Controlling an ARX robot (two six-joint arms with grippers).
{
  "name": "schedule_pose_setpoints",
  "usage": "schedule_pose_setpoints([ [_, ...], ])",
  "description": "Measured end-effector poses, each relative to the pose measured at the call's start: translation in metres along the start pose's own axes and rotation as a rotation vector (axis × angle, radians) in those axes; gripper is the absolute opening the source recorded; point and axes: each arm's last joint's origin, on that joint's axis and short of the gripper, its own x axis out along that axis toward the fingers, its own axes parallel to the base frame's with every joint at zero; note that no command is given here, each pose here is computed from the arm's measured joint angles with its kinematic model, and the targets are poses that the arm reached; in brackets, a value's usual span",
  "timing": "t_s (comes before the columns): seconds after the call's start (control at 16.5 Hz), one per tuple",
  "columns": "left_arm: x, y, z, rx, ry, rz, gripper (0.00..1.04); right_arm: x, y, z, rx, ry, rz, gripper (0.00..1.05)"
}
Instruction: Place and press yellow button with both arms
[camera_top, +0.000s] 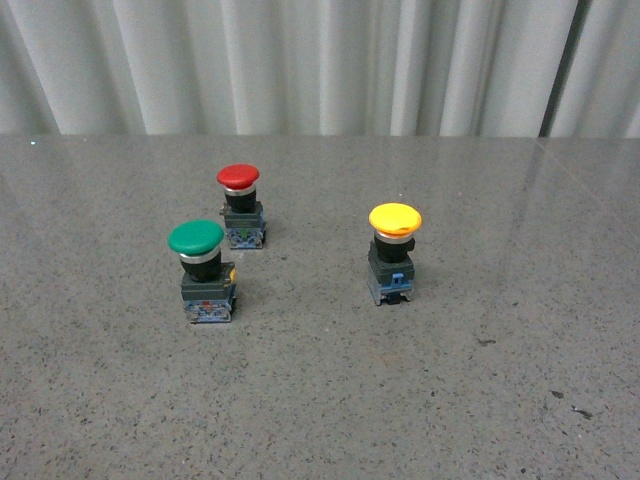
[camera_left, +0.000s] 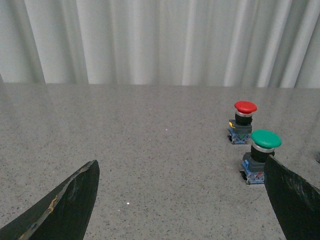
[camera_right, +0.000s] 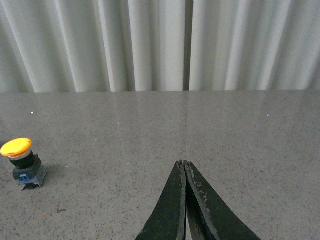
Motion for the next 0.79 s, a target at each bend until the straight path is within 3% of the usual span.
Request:
schedule_pose_setpoints([
  [0.67,0.000,0.000,0.000,0.000,0.000,0.000,0.98,-0.016,0.000,-0.022,-0.001,-0.018,0.000,0.02],
  [0.79,0.000,0.000,0.000,0.000,0.000,0.000,0.98,-0.024,0.000,-0.028,0.000,0.038,0.001,0.02],
])
